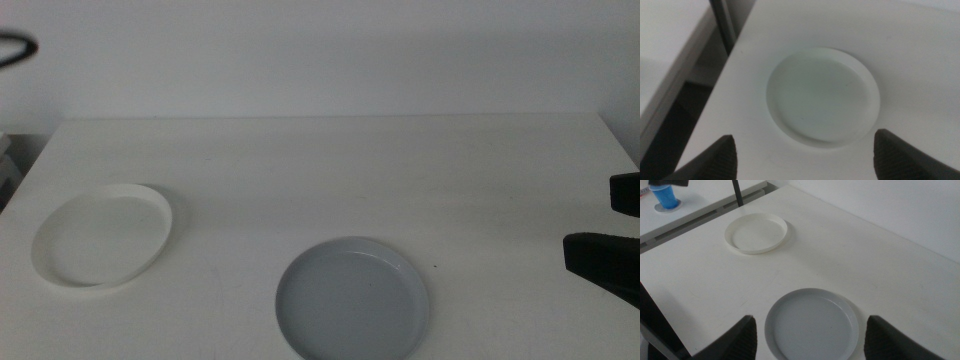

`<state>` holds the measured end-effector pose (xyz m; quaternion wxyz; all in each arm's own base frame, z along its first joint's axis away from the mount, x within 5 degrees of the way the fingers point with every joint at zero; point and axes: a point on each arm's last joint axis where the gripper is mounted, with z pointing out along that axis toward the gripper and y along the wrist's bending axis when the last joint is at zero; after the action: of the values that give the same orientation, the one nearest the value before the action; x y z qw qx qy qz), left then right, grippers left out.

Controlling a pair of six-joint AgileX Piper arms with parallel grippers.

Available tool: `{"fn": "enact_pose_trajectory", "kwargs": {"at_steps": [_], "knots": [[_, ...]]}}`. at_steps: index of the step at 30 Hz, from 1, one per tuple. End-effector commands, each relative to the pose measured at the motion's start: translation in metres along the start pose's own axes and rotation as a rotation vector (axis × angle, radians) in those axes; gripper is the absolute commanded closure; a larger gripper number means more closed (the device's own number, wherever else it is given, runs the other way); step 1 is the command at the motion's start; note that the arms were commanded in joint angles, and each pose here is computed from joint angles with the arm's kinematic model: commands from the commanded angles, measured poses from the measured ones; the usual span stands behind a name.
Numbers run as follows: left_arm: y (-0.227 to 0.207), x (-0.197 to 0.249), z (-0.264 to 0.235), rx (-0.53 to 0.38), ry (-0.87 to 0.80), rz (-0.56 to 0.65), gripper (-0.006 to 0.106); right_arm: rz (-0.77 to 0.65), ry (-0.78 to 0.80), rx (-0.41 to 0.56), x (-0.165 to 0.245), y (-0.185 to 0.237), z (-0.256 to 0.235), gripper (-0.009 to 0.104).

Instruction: Stack the three bowls on top of each other.

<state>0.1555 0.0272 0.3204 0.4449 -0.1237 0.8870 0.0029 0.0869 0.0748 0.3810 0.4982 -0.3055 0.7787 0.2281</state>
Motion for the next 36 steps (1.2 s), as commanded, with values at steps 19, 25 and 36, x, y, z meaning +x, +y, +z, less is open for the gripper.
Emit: {"fn": "enact_pose_trajectory", "kwargs": {"at_steps": [19,25,36], "knots": [[0.0,-0.06,0.1,-0.039,0.196,0.005,-0.004,-0.008,-0.079,0.025,-0.011,-0.002,-0.004,0.041],[0.004,-0.062,0.156,-0.058,0.34,0.028,-0.004,-0.008,-0.079,0.025,-0.011,-0.002,-0.004,0.041],[0.022,-0.036,0.232,-0.08,0.519,0.0,-0.004,-0.009,-0.078,0.025,-0.011,-0.002,-0.004,0.041]]}}
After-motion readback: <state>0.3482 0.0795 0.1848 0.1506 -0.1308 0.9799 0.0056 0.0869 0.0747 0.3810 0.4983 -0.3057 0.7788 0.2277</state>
